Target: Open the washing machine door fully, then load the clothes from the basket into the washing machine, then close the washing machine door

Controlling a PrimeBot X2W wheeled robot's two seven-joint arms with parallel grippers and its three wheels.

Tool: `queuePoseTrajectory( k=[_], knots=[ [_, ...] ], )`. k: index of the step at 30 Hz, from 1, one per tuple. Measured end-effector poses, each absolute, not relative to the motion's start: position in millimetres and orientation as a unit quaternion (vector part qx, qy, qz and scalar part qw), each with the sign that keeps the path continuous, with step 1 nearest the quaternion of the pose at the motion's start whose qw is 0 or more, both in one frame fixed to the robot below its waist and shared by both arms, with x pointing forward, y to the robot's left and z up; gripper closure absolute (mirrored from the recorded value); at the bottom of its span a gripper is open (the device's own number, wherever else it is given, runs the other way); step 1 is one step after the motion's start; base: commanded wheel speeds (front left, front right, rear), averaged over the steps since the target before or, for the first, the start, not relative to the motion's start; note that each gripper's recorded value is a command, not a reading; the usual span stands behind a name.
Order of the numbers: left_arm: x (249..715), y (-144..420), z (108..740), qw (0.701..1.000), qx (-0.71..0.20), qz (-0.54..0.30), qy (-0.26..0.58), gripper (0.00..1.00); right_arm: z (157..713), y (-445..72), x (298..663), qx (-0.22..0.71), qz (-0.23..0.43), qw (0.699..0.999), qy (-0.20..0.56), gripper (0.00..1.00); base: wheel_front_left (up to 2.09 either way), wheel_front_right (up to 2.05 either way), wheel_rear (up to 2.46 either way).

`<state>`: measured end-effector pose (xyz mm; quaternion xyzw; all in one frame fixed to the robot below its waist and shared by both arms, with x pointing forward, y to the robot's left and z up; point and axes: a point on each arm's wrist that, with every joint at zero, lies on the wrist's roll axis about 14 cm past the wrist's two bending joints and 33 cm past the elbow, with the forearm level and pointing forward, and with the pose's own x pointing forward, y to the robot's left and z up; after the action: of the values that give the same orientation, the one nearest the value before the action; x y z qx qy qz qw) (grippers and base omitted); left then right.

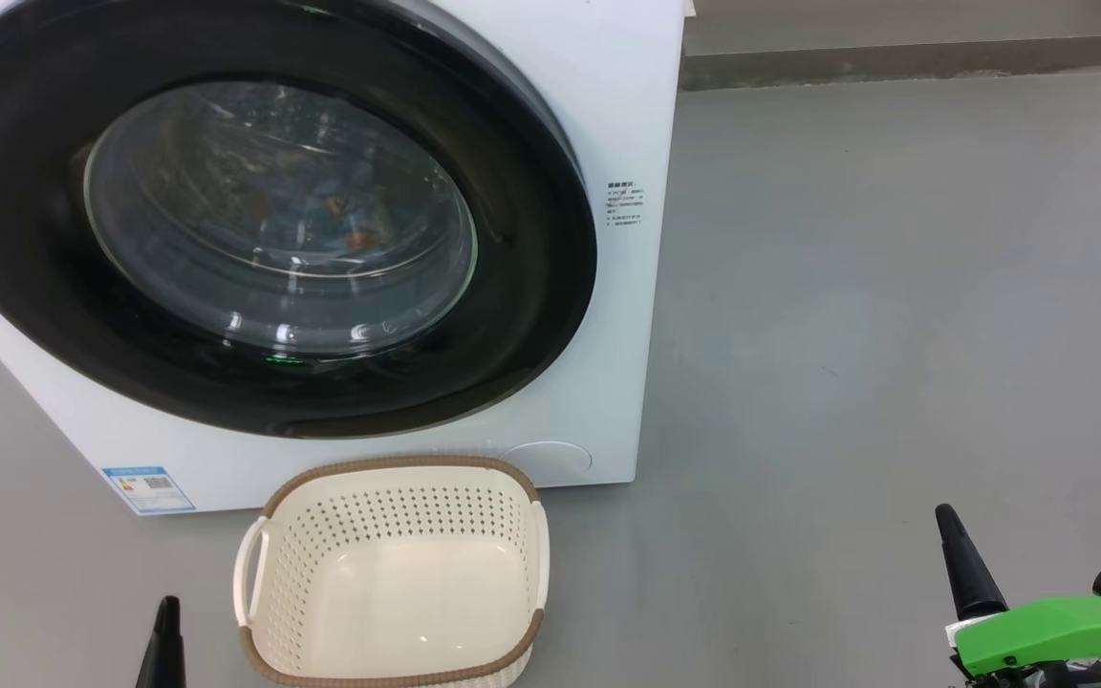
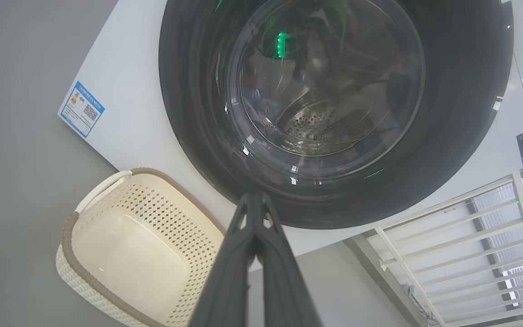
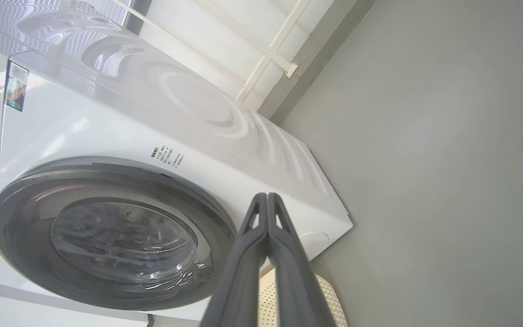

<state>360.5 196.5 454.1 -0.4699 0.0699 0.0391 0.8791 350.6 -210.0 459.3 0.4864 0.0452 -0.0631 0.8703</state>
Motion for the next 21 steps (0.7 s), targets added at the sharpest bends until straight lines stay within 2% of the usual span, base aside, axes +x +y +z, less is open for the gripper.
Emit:
queuePoseTrajectory(
  k=[21],
  knots=[
    [364.1, 194.2, 458.6, 0.821, -0.566, 0.042, 0.064, 1.0, 462.9, -209.4, 357.9, 0.572, -0.062, 0.816, 0.042, 1.0, 0.0, 0.0, 0.0]
  ],
)
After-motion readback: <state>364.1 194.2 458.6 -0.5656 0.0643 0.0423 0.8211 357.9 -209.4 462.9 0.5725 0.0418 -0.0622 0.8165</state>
